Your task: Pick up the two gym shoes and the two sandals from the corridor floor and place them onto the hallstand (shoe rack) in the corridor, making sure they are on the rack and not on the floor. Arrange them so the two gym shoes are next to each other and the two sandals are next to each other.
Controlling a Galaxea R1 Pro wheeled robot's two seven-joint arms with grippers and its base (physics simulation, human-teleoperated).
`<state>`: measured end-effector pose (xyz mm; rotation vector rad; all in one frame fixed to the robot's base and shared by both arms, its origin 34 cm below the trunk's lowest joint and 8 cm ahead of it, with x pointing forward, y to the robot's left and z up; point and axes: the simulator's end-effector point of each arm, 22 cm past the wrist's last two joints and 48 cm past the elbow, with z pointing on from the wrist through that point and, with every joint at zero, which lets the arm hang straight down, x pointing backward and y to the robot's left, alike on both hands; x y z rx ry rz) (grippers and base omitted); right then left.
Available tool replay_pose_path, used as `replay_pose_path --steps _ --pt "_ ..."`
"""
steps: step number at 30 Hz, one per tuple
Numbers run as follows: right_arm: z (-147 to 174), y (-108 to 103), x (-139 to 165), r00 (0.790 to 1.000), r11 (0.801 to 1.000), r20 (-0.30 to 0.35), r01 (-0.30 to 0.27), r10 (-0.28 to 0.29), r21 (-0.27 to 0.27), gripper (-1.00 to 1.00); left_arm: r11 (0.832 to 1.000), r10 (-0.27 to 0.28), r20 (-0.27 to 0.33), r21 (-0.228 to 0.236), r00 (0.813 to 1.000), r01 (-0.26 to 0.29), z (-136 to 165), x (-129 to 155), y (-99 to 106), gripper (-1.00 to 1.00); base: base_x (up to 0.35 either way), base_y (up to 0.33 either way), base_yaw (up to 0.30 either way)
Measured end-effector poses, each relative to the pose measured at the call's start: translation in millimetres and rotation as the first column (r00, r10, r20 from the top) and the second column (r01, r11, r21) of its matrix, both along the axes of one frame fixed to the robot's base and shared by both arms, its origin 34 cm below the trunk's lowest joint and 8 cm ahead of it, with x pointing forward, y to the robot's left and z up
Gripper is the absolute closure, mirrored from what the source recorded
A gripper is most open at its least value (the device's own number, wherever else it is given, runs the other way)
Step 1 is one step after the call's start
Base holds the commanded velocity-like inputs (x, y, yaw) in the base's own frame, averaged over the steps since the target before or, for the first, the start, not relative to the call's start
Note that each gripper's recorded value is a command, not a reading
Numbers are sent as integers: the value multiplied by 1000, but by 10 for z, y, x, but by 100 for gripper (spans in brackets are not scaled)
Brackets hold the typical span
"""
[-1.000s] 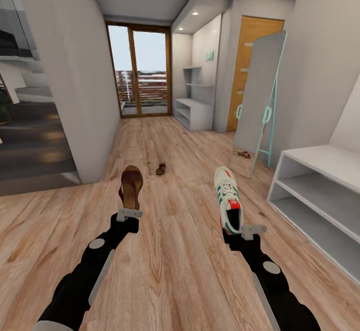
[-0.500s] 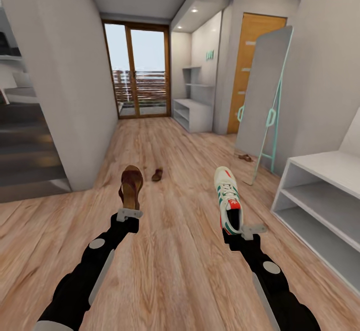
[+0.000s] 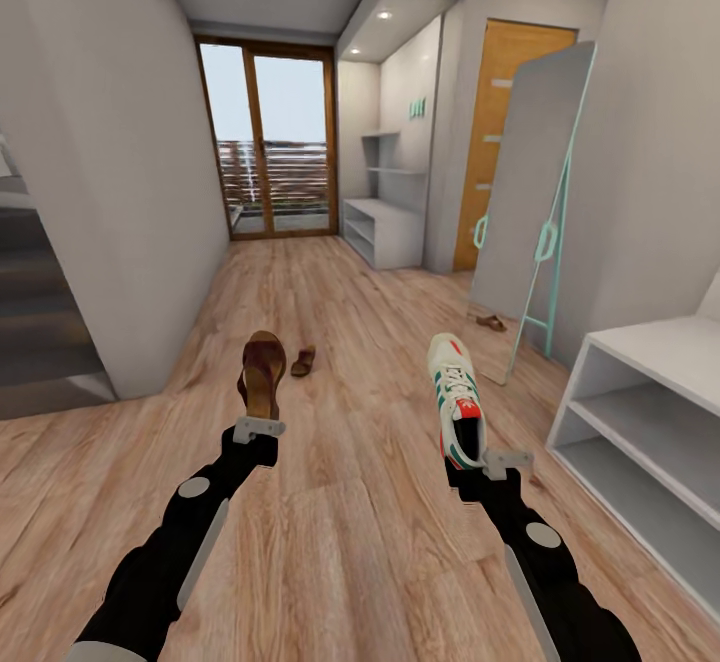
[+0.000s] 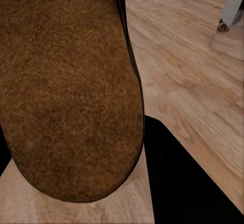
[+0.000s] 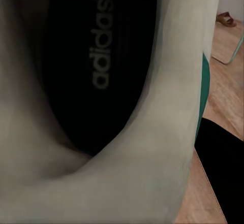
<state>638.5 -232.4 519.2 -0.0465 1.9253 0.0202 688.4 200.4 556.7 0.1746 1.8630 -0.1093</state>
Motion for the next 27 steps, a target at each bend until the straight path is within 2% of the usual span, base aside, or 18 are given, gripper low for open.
replay_pose_path --steps 27 --pt "0 1 0 1000 1000 0 0 0 0 100 1000 0 0 1 1000 0 0 1 3 100 347 -138 0"
